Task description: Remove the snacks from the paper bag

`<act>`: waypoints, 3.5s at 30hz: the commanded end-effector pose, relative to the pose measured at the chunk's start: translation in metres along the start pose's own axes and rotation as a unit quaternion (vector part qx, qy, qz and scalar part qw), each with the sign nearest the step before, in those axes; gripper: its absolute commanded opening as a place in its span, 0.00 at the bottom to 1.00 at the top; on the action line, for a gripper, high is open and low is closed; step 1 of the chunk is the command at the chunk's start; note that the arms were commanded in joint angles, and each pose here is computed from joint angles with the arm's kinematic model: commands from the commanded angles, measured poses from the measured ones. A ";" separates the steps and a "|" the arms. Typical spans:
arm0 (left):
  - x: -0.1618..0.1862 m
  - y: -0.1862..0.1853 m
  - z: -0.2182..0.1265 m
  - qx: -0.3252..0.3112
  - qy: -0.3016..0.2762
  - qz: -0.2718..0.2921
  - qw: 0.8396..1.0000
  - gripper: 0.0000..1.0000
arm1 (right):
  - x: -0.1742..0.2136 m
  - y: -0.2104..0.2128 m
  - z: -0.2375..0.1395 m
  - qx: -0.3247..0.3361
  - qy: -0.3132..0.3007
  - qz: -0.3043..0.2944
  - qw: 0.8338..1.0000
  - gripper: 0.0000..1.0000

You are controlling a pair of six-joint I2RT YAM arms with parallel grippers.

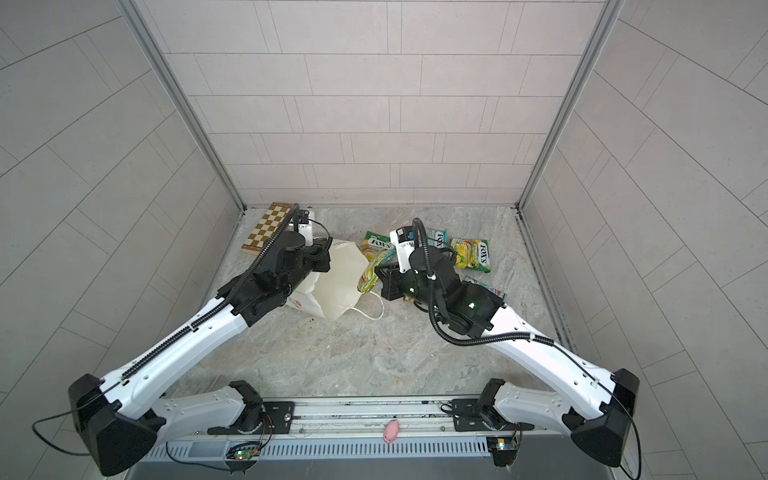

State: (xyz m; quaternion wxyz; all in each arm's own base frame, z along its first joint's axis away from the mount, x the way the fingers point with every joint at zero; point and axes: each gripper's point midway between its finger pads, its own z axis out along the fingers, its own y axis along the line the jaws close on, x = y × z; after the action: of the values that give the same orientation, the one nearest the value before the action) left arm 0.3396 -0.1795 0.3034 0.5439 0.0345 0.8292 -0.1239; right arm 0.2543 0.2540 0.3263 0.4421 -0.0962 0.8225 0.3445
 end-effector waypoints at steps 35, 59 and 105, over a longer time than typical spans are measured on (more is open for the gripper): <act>-0.018 -0.010 -0.029 0.045 -0.019 0.028 0.998 0.00 | 0.180 -0.135 -0.028 0.143 0.248 0.033 0.958 0.00; -0.018 -0.011 -0.028 0.048 -0.018 0.027 0.998 0.00 | 0.159 -0.138 -0.022 0.168 0.227 0.017 0.959 0.43; -0.029 -0.017 -0.043 0.079 -0.011 0.000 0.997 0.00 | 0.070 -0.037 0.015 0.015 0.101 0.021 0.995 0.00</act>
State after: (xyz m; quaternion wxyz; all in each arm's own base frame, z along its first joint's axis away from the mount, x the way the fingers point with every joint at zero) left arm 0.3144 -0.1861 0.3385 0.5481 0.0783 0.8132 -0.1796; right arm 0.2396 0.2573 0.2395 0.3299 -0.1123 0.8692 0.3507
